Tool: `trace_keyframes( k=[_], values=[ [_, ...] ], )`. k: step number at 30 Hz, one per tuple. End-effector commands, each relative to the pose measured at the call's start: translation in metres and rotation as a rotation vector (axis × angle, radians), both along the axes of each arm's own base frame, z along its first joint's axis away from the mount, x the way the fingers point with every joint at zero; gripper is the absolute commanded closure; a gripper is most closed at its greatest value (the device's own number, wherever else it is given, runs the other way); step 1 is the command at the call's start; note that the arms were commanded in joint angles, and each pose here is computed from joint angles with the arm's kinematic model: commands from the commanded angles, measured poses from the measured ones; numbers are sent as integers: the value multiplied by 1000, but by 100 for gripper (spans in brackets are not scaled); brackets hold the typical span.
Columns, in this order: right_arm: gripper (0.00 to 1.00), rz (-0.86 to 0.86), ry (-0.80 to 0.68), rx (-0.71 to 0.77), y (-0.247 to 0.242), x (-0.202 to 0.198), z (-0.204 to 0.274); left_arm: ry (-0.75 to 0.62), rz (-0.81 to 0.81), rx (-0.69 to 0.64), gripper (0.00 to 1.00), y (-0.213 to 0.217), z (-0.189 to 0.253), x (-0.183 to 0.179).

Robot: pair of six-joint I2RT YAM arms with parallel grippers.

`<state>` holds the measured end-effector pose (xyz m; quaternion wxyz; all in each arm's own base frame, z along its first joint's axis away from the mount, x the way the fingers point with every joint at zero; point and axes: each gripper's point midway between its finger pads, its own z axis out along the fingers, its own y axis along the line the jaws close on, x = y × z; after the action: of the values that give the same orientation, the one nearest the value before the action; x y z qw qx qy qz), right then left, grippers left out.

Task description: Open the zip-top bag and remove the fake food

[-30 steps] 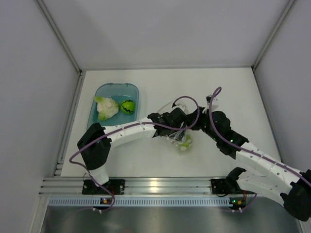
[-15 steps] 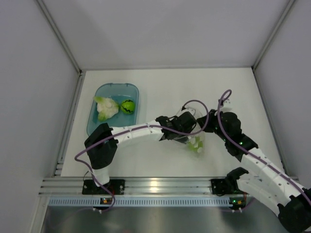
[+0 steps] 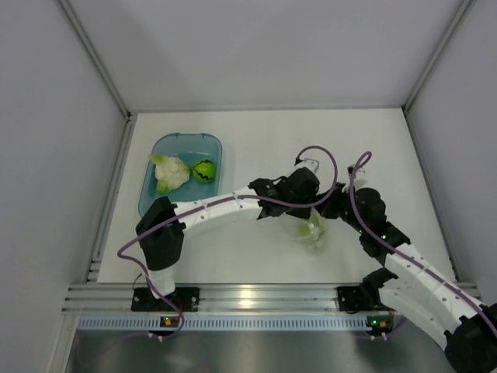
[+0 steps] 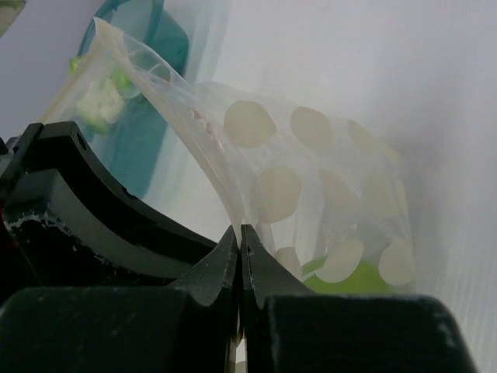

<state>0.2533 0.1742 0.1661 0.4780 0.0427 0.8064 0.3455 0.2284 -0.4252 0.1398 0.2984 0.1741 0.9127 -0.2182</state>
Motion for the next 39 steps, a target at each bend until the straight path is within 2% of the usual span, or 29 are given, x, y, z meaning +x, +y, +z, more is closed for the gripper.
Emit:
trace_keyframes(
  k=[1,6,10,17,18,23,39],
  values=[
    [100,-16,-108,114,3,6,38,13,-2,-129,66,-34,14,5],
    [100,-171,-91,-5,-32,9,37,45,4,-93,63,-35,-9,3],
    [100,-247,-116,-17,-50,5,44,76,5,-87,58,-41,-28,2],
    [100,-257,-94,-62,-55,4,35,125,-32,-107,43,-54,-37,-10],
    [100,-263,-91,-65,-56,4,33,120,-46,-101,38,-55,-38,-11],
    [100,-266,-105,-55,-56,4,38,113,-97,-51,25,-57,-55,-23],
    [100,-257,-109,-57,-56,3,39,133,-180,36,10,-56,-93,-42]
  ],
)
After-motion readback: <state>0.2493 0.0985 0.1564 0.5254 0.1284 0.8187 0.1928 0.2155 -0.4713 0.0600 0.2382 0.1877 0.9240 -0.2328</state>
